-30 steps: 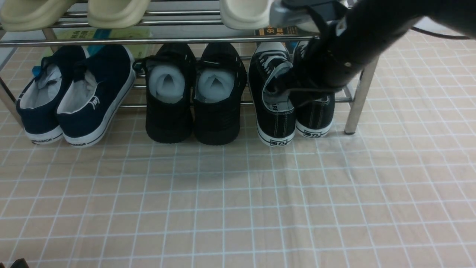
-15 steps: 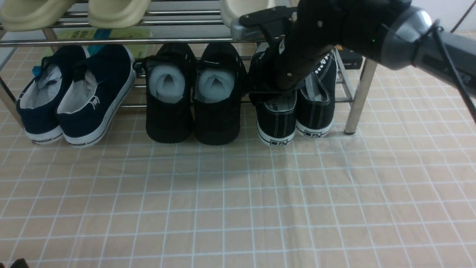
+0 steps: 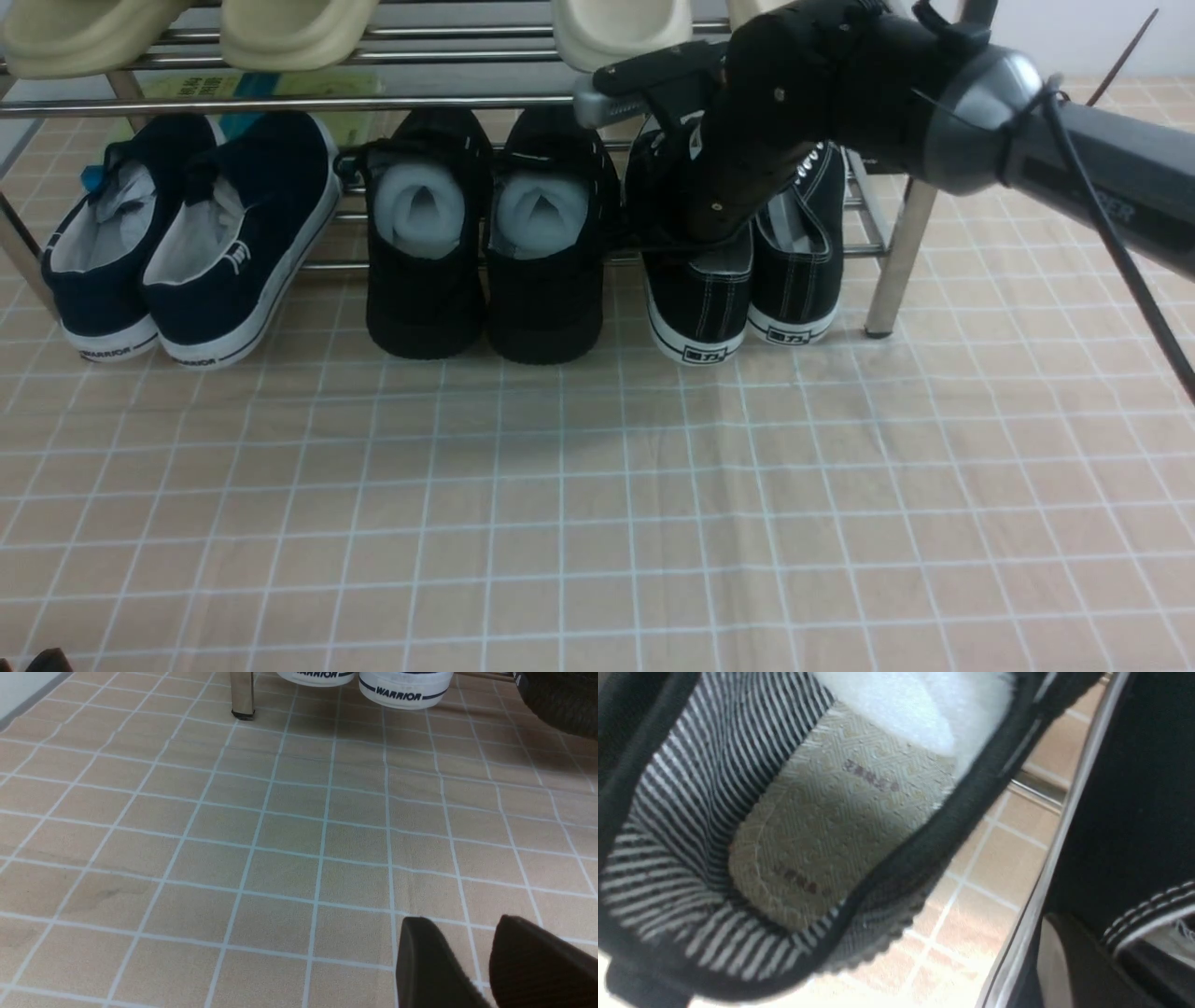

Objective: Take the shoes off the shelf from the light coffee tablecloth by hand.

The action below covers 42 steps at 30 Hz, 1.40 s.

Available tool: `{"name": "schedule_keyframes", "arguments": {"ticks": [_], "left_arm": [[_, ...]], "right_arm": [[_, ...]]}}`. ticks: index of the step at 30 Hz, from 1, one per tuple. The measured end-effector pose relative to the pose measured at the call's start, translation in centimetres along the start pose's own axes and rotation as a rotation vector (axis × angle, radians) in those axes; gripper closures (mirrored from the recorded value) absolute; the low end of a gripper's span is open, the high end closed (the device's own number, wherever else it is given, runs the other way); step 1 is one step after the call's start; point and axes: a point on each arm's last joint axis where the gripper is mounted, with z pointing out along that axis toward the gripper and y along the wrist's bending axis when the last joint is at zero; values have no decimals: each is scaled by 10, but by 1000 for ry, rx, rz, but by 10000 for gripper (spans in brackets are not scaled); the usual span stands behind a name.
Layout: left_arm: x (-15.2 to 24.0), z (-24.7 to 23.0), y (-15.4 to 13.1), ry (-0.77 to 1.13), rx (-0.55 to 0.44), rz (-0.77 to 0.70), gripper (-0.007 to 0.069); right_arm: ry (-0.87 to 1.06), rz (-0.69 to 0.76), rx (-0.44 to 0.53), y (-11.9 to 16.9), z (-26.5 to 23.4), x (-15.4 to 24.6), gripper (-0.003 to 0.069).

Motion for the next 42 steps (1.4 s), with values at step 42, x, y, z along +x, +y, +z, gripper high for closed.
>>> {"name": "schedule_keyframes", "arguments": {"ticks": [42], "left_arm": [[0,0,0,0,-1,2,386]], "right_arm": [[186,26,-294,33,-205,89,652]]}}
